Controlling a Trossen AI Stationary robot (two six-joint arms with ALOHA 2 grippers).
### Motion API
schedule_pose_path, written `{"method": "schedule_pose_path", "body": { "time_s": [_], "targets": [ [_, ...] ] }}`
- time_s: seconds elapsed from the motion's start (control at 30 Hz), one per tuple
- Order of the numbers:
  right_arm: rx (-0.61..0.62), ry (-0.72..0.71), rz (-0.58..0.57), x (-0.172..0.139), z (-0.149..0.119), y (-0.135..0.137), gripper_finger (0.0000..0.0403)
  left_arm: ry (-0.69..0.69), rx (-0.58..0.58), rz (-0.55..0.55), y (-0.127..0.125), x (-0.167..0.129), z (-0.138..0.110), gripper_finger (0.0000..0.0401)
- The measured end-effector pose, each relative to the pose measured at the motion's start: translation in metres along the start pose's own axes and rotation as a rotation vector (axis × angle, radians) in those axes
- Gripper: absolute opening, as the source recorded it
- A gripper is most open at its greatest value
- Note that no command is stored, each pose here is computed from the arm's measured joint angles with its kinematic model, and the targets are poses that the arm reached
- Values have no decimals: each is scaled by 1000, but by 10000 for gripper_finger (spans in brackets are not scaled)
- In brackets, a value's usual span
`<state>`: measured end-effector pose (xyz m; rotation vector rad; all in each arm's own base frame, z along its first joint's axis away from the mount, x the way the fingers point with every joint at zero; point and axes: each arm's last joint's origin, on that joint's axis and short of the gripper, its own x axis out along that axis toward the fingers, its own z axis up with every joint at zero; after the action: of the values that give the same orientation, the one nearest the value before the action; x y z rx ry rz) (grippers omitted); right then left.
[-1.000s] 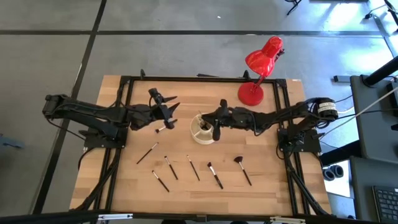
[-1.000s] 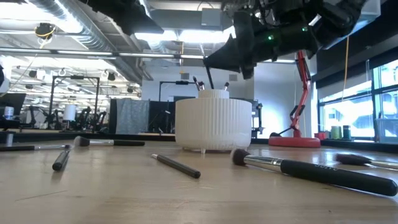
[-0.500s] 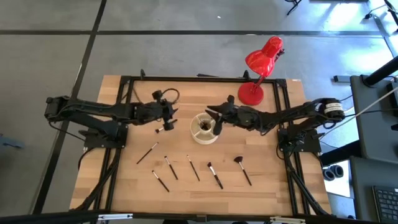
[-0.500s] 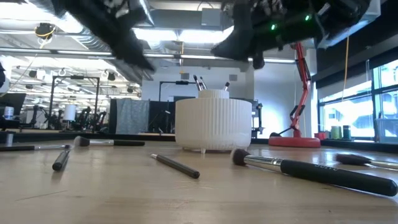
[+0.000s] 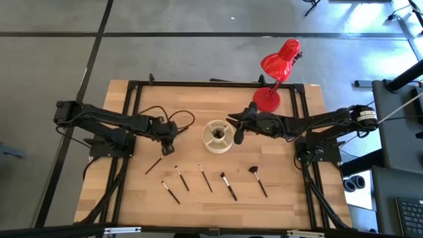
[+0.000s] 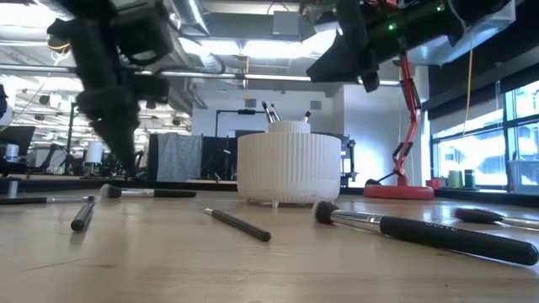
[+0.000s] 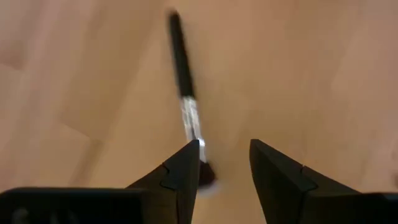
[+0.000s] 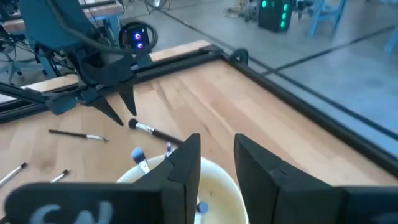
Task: Put items in baskets/containers
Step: Put the powder brush into the brush organizer
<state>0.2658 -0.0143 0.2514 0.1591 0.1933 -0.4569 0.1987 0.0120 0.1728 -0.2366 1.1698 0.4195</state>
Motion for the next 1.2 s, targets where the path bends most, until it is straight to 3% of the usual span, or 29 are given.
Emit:
{"method": "schedule_pose_path", "body": {
  "time_s": [0.13, 0.33, 0.53, 0.73, 0.9, 1.2],
  "targets": [
    [17, 9, -2, 0, -1, 0, 97, 55, -20, 28, -1, 10, -16, 163],
    [26, 3, -1, 1, -1, 0, 97, 17, -16, 195, 9, 16, -23, 190],
    [27, -6, 1, 1, 0, 0, 97, 77, -24, 120, 13, 22, -28, 179],
    [24, -4, 1, 1, 0, 0, 97, 13, 4, 95, 11, 23, -22, 159],
    [26, 2, 10, 1, -1, 1, 97, 12, 48, 55, 9, 23, -21, 125],
    [37, 12, 27, 1, -1, 1, 97, 25, 83, 40, 9, 23, -22, 8]
  ]
}}
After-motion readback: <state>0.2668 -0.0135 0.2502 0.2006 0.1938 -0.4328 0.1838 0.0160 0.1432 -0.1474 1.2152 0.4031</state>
